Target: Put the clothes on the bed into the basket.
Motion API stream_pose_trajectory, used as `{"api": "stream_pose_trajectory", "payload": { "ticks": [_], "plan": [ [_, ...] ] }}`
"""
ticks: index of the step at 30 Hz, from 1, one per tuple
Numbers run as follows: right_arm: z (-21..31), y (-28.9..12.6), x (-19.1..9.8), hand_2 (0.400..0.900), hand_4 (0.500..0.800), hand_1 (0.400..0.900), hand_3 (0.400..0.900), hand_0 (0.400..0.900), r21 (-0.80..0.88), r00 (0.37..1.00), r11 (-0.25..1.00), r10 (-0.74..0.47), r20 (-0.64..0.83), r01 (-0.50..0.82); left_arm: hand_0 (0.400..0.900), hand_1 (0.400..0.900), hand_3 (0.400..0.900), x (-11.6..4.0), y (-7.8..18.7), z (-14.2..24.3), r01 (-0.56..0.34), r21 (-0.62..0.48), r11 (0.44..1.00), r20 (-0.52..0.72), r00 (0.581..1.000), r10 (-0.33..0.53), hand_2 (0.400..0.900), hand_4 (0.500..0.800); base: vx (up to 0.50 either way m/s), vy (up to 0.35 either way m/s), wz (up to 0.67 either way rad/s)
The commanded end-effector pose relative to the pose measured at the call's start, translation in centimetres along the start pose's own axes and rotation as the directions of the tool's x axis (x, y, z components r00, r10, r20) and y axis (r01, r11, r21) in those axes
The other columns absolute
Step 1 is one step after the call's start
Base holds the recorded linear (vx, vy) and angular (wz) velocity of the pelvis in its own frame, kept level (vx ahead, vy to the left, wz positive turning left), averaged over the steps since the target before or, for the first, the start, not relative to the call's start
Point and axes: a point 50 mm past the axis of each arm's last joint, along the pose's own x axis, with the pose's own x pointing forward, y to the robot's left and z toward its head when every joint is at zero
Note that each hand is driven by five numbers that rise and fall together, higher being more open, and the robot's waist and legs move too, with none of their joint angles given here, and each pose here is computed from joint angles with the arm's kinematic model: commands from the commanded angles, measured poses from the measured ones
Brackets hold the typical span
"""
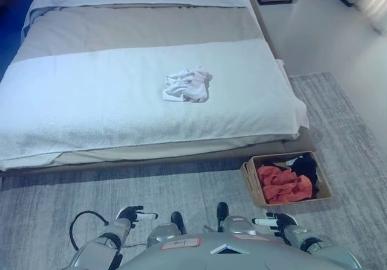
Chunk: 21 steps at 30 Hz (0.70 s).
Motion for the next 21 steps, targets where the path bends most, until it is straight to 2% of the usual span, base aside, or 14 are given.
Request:
{"api": "stream_pose_trajectory", "payload": {
  "ticks": [1, 10, 16, 21],
  "plan": [
    [0.4, -2.1, -0.1, 0.9, 0.8, 0.9, 0.9, 0.9, -0.007, 0.998, 0.998, -0.061, -0.003, 0.061, 0.9, 0.9, 0.9, 0.0, 2.2, 2.2, -0.059, -0.031, 0.998, 0.054, 0.997, 0.061, 0.9, 0.8, -0.059, -0.135, 0.43],
    [0.9, -3.0, -0.2, 0.9, 0.8, 0.9, 0.9, 0.9, -0.007, 0.996, 0.996, -0.088, 0.019, 0.088, 0.9, 0.9, 0.9, 0.1, 1.6, 1.8, -0.039, -0.033, 0.999, 0.033, 0.999, 0.041, 0.9, 0.8, 0.02, -0.092, 0.14],
    [1.5, -2.9, -0.2, 0.9, 0.8, 0.9, 0.9, 0.9, -0.041, 0.995, 0.995, -0.085, 0.043, 0.087, 0.9, 0.9, 0.9, 0.0, 1.6, 0.8, -0.04, -0.039, 0.998, 0.016, 0.999, 0.041, 0.9, 0.8, 0.201, 0.037, -0.41],
    [1.5, -2.4, -0.2, 0.9, 0.8, 0.9, 0.9, 0.9, -0.062, 0.997, 0.996, -0.06, 0.04, 0.063, 0.9, 0.9, 0.9, 0.0, 1.9, 0.0, -0.048, -0.043, 0.998, -0.007, 0.999, 0.048, 0.9, 0.8, 0.267, 0.17, -0.5]
  ]
}}
